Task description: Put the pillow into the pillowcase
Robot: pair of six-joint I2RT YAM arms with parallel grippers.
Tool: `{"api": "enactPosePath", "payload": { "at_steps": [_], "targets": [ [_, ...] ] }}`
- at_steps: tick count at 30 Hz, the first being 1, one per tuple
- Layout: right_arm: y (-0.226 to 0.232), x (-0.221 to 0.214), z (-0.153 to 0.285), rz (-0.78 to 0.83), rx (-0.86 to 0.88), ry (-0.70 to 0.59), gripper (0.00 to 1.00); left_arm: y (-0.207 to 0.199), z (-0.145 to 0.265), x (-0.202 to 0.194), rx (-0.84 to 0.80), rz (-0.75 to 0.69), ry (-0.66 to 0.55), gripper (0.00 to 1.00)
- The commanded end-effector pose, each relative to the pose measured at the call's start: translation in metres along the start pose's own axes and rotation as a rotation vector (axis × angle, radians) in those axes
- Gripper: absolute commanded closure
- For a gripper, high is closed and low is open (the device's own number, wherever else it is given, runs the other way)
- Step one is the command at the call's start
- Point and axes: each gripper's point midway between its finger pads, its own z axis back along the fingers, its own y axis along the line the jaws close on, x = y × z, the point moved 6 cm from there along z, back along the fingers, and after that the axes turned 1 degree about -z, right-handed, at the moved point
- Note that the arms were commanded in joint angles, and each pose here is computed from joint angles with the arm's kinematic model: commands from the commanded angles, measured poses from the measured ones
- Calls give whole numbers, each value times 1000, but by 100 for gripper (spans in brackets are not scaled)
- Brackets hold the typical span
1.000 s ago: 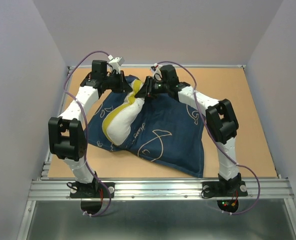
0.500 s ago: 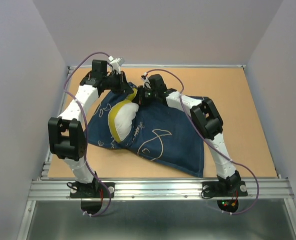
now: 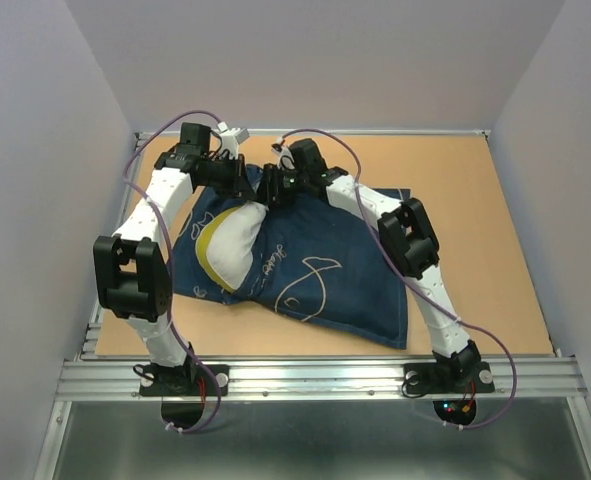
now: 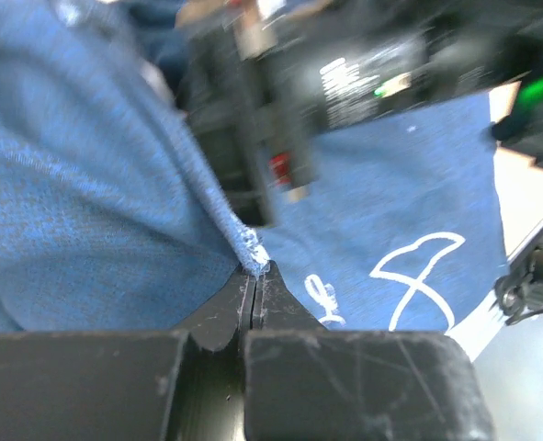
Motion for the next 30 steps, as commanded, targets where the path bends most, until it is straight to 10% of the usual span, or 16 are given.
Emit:
{"api": "enactPosePath", "payload": {
  "at_steps": [1, 7, 16, 21, 30],
  "targets": [
    [45, 29, 36, 137, 99, -30, 52, -1, 18, -4, -16, -28, -15, 100],
    [55, -3, 62, 122, 172, 81, 31, 23, 19, 7, 33, 1, -56, 100],
    [69, -11, 97, 166, 212, 64, 49, 20, 20, 15, 16, 2, -82, 100],
    [78, -3, 95, 141, 272, 73, 10, 14, 24, 19, -5, 5, -95, 100],
    [69, 15, 115, 128, 206, -11, 19, 4, 23, 16, -23, -10, -91, 100]
  ]
}}
